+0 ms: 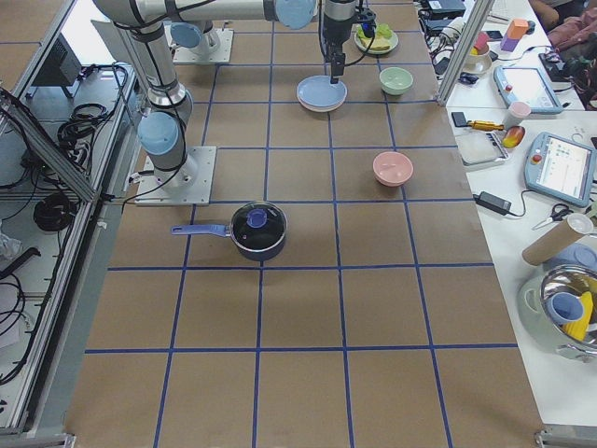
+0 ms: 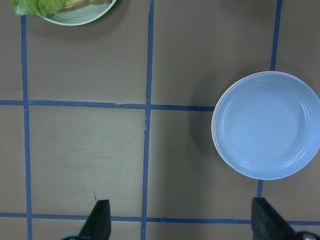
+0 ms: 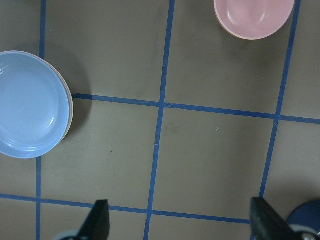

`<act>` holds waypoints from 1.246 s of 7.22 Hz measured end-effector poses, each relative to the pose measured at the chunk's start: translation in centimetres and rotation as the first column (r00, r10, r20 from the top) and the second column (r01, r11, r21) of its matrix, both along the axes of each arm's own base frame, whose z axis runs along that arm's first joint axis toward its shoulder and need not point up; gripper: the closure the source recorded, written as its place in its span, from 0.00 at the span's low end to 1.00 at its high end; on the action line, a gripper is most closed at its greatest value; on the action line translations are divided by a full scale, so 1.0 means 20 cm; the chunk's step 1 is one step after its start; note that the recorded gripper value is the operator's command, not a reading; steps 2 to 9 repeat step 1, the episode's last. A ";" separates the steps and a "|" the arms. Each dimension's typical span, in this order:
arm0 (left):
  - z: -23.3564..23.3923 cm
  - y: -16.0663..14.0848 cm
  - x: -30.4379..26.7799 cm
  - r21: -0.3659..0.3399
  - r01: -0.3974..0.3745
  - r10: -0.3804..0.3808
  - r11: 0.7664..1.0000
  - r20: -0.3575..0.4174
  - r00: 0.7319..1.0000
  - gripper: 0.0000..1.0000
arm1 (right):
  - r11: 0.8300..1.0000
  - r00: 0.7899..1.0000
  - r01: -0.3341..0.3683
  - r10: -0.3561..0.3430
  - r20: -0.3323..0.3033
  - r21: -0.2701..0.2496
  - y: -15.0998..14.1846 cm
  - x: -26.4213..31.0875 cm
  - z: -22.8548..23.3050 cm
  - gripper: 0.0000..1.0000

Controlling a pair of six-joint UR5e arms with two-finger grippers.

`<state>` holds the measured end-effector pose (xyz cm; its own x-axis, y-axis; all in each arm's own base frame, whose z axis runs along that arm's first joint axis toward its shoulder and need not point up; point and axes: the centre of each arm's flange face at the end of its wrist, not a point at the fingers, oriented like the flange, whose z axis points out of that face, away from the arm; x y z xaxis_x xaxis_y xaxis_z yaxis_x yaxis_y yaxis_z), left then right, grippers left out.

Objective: Stack three plates with pink and blue

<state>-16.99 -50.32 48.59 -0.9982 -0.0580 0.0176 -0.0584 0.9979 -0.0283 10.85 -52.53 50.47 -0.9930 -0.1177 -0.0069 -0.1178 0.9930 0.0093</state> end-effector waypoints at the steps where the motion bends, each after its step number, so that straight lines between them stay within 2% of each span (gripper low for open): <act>1: 0.00 0.00 0.00 0.002 -0.004 0.004 1.000 0.001 1.000 0.00 | 1.000 1.000 -0.001 0.001 0.001 -0.001 0.00 0.00 0.00 0.00; 9: 0.00 0.00 0.00 0.002 -0.004 0.004 1.000 0.001 1.000 0.00 | 1.000 1.000 -0.001 0.001 0.001 -0.001 0.00 0.00 0.00 0.00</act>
